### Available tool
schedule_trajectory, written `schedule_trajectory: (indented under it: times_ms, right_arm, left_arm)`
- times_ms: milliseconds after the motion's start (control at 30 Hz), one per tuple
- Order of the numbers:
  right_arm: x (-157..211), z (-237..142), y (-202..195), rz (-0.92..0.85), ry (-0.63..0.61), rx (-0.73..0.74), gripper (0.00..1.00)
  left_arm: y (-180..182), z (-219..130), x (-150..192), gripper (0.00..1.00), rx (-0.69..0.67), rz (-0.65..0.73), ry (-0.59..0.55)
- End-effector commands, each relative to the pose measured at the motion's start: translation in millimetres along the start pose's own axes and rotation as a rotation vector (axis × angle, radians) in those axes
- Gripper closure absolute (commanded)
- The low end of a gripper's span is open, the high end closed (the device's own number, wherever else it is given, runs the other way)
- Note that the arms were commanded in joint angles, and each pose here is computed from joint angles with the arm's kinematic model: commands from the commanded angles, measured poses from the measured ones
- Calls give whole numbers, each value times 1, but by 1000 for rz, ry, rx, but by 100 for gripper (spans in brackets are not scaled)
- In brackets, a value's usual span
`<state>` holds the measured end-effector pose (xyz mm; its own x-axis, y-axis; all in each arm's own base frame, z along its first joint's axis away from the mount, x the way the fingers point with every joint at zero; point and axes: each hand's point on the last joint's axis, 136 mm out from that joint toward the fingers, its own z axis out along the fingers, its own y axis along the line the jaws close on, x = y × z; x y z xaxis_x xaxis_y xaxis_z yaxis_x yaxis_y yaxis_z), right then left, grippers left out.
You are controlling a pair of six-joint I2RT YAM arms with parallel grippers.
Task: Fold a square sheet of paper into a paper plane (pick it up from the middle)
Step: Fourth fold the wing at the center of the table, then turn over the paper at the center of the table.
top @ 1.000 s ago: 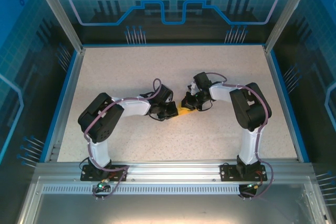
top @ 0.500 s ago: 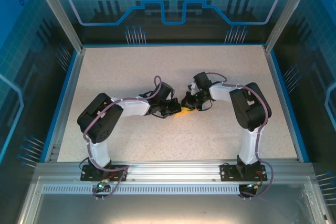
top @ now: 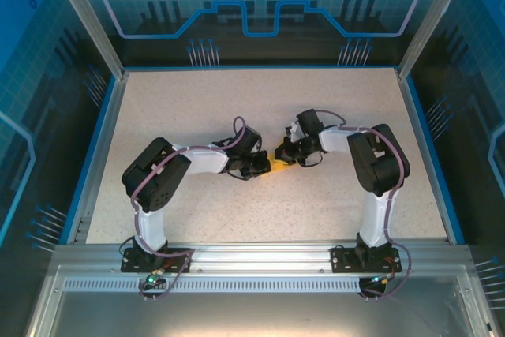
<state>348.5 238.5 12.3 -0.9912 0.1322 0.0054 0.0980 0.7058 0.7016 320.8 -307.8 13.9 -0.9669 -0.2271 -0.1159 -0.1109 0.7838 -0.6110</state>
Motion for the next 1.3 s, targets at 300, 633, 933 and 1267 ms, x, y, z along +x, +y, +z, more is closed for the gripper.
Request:
schedule_trajectory:
  times_ms: [300, 633, 933, 1267]
  right_arm:
    - [-49, -19, -40, 33, -120, 36, 95]
    - [-83, -42, -64, 106, -205, 40, 95]
    - [-116, -66, -76, 134, -284, 29, 94]
    - [-105, -113, -27, -24, -357, 125, 81]
  left_arm:
    - [66, -2, 31, 97, -217, -66, 90]
    - [68, -1, 34, 98, -219, -76, 100]
    - [64, -2, 33, 98, -204, -72, 102]
    - [-35, -44, -9, 72, 79, 79, -29]
